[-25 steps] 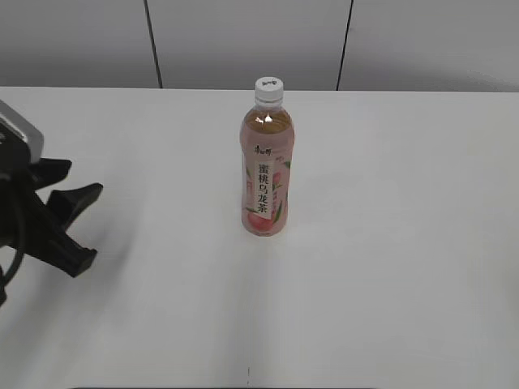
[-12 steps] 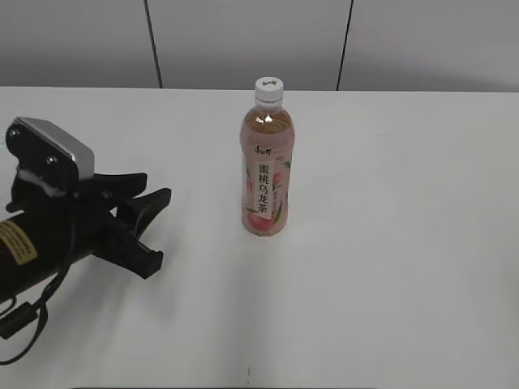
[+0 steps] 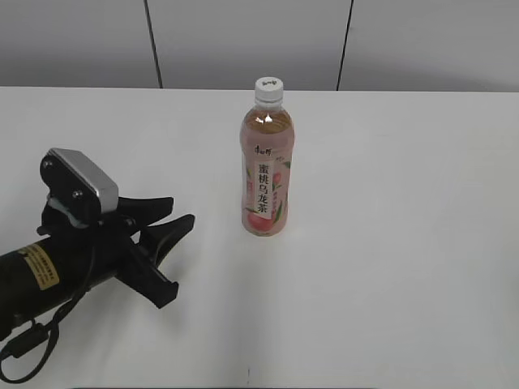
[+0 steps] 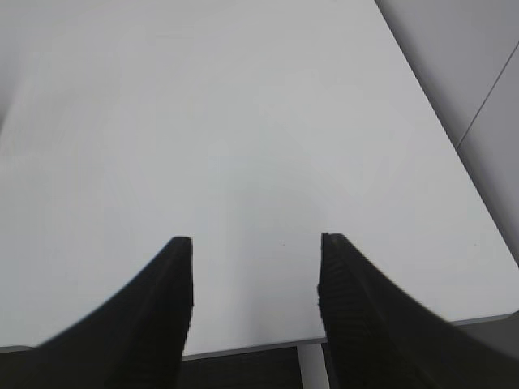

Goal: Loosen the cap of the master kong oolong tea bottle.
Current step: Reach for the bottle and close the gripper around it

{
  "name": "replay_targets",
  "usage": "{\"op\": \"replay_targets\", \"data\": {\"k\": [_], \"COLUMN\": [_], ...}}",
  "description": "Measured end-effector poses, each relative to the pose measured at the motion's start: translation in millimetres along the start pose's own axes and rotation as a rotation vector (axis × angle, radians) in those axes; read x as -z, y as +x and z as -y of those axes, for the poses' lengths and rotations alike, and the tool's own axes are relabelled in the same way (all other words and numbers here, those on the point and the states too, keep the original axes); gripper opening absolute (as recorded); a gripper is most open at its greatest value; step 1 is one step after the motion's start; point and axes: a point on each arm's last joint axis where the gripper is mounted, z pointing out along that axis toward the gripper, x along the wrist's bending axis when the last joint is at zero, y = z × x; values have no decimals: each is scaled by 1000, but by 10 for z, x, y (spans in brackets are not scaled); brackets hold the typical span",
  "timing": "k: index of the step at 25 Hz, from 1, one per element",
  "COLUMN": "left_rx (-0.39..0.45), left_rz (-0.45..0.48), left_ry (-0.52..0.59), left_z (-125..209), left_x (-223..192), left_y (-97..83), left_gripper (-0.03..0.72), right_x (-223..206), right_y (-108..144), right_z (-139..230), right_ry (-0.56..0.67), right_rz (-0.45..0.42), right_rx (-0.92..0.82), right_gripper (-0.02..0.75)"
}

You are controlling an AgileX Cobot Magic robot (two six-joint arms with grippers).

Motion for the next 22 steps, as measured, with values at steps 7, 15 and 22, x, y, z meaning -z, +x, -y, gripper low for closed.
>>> {"op": "replay_targets", "data": {"k": [7, 15, 22], "left_rx": [-25, -62, -91], "left_rz": [7, -1, 50], "left_ry": [-5, -12, -34], "left_z": [0, -7, -53], "left_x": [-1, -1, -52], "left_y": [-7, 1, -33], "left_gripper": [260, 253, 305], "right_x": [0, 0, 0], "right_y": [0, 0, 0], "right_z": [0, 0, 0], "right_ry": [0, 0, 0], "right_rz": [0, 0, 0], "right_rx": [0, 0, 0], "right_gripper": [383, 383, 383]}}
